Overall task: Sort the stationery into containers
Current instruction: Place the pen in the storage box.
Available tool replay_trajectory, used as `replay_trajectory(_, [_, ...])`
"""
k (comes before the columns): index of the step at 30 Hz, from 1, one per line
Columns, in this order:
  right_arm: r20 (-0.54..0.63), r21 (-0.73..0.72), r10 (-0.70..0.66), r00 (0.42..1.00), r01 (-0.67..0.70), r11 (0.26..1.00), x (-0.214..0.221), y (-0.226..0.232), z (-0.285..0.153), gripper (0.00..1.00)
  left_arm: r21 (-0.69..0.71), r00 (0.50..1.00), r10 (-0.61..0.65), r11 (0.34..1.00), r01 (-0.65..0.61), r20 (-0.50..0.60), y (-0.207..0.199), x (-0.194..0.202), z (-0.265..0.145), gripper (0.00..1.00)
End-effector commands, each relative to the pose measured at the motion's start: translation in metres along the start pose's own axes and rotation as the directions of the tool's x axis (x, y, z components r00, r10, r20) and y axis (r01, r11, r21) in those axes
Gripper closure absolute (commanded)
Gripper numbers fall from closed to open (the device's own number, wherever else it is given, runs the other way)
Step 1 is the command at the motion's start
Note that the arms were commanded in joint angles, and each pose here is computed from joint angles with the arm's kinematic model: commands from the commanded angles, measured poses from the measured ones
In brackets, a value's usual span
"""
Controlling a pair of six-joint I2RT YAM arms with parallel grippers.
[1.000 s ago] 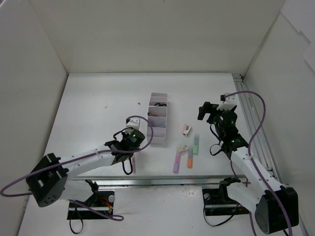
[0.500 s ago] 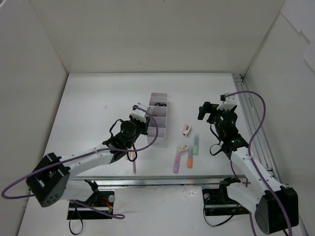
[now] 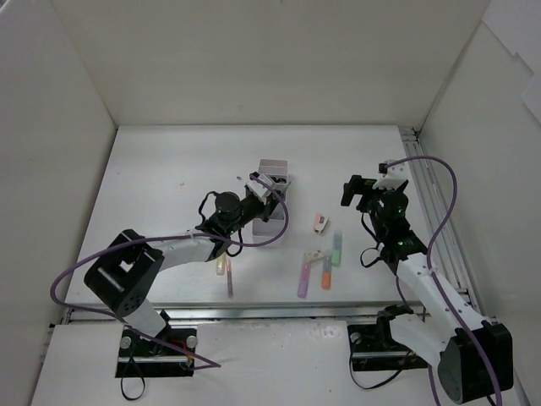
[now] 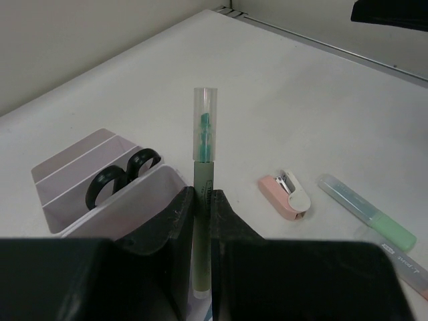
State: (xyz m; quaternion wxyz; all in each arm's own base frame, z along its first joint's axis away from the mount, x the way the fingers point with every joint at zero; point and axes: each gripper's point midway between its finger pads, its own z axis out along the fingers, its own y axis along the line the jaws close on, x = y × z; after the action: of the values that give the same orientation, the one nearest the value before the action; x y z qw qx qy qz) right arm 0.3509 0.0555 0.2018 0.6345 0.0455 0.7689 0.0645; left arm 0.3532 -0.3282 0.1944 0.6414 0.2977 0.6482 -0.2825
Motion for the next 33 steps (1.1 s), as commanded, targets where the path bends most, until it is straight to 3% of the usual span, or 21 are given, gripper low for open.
replay_trajectory(1, [0.119,0.008,0.002,0.993,-0.003,1.000,-0.040,0.001,0.004,0.02,0.142,0.979,0.069,0.985,-0.098,0.194,-0.011,-0.057,0.010,1.00])
replay_trajectory(11, [0.118,0.027,-0.012,0.993,0.009,1.000,-0.040,-0.003,0.005,0.02,0.220,0.960,0.083,0.965,-0.145,0.268,-0.006,-0.037,0.005,1.00])
replay_trajectory(21, [0.118,0.034,-0.023,0.993,0.019,0.999,-0.041,-0.004,0.005,0.02,0.218,0.968,0.057,0.970,-0.112,0.245,0.004,-0.023,0.002,0.99])
replay_trajectory(23, [0.120,0.035,-0.023,0.993,0.019,0.999,-0.042,-0.004,0.005,0.02,0.202,0.973,0.049,0.975,-0.096,0.225,0.007,-0.020,0.001,0.95])
replay_trajectory(24, [0.117,0.038,-0.022,0.993,0.018,0.999,-0.041,-0.005,0.005,0.02,0.199,0.977,0.044,0.976,-0.086,0.207,0.007,-0.017,0.002,0.85])
replay_trajectory(26, [0.114,0.035,-0.026,0.993,0.022,0.999,-0.040,-0.004,0.006,0.02,0.204,0.982,0.032,0.976,-0.071,0.187,0.007,-0.014,0.002,0.78])
replay_trajectory(27, [0.112,0.033,-0.023,0.993,0.019,0.999,-0.040,-0.004,0.007,0.02,0.207,0.983,0.026,0.976,-0.064,0.181,0.006,-0.014,0.001,0.65])
replay_trajectory(29, [0.111,0.026,-0.023,0.994,0.020,0.999,-0.039,-0.003,0.007,0.02,0.206,0.987,0.018,0.977,-0.051,0.159,0.006,-0.009,0.000,0.61])
replay_trajectory(33, [0.111,0.012,-0.013,0.994,0.012,1.000,-0.039,0.000,0.008,0.02,0.206,0.988,0.007,0.978,-0.039,0.154,0.004,-0.016,-0.008,0.43])
